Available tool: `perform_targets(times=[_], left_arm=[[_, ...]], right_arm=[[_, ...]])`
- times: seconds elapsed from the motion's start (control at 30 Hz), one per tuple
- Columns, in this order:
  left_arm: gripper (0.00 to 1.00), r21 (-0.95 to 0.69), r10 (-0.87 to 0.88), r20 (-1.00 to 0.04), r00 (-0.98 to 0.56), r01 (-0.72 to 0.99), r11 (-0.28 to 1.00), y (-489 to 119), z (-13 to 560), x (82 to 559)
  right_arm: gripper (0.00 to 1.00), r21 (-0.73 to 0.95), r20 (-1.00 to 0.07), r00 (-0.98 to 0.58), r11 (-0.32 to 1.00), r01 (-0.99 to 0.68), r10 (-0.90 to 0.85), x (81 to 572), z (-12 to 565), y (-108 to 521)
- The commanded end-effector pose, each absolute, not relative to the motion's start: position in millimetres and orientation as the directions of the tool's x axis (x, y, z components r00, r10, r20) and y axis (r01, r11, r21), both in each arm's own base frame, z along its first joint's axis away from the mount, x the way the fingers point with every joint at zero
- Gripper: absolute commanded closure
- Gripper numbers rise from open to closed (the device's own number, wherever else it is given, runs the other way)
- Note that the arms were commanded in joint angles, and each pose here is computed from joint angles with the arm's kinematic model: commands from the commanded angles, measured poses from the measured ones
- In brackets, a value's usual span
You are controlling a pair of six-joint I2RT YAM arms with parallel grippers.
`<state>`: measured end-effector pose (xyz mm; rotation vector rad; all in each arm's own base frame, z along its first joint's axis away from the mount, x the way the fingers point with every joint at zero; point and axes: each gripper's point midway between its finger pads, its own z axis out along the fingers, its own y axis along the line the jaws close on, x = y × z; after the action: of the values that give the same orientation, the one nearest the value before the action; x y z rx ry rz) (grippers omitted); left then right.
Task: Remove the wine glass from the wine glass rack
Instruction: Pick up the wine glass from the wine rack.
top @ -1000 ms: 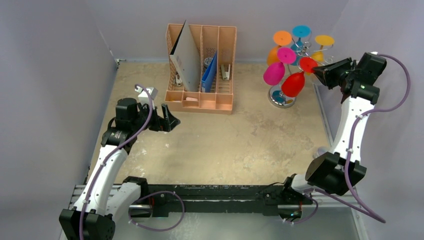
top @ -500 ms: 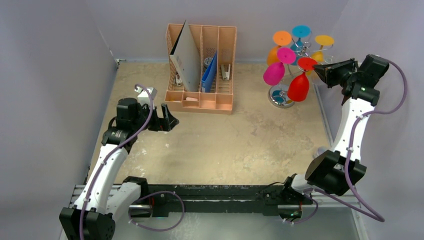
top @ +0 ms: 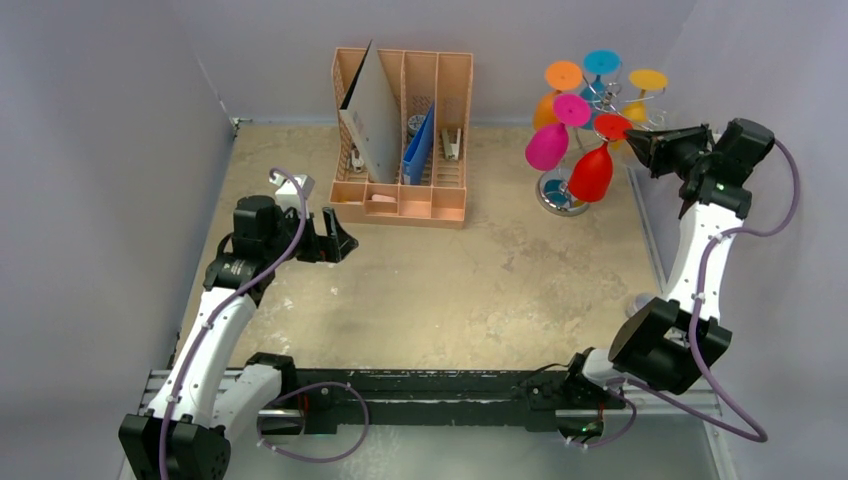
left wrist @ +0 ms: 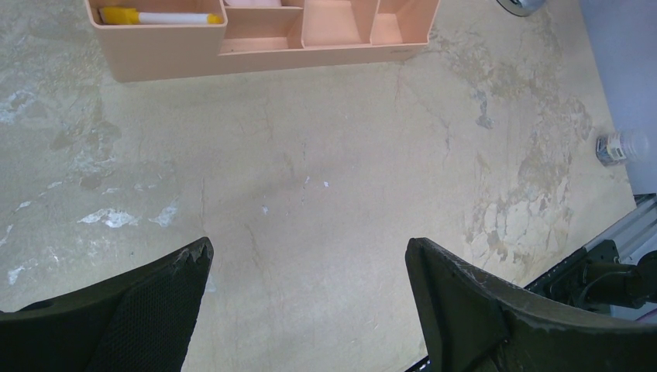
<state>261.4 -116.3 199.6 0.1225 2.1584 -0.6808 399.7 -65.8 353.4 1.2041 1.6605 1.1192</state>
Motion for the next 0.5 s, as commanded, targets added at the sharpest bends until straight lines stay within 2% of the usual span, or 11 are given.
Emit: perform_targets(times=[0.0, 0.47], left_arm=[[0.07, -0.41, -0.142, -0.787, -0.601, 0.336, 0.848, -116, 213, 269], [0.07, -0.404, -0.138, -0.789, -0.598, 0.336, 0.851, -115, 214, 268]], right_arm=[[1.0, 0.975, -0.08, -0.264, 0.131, 0.179, 0.961, 400, 375, -58], [1.0, 0.979, -0.065, -0.255, 0.111, 0.17, 0.965, 388, 378, -52]])
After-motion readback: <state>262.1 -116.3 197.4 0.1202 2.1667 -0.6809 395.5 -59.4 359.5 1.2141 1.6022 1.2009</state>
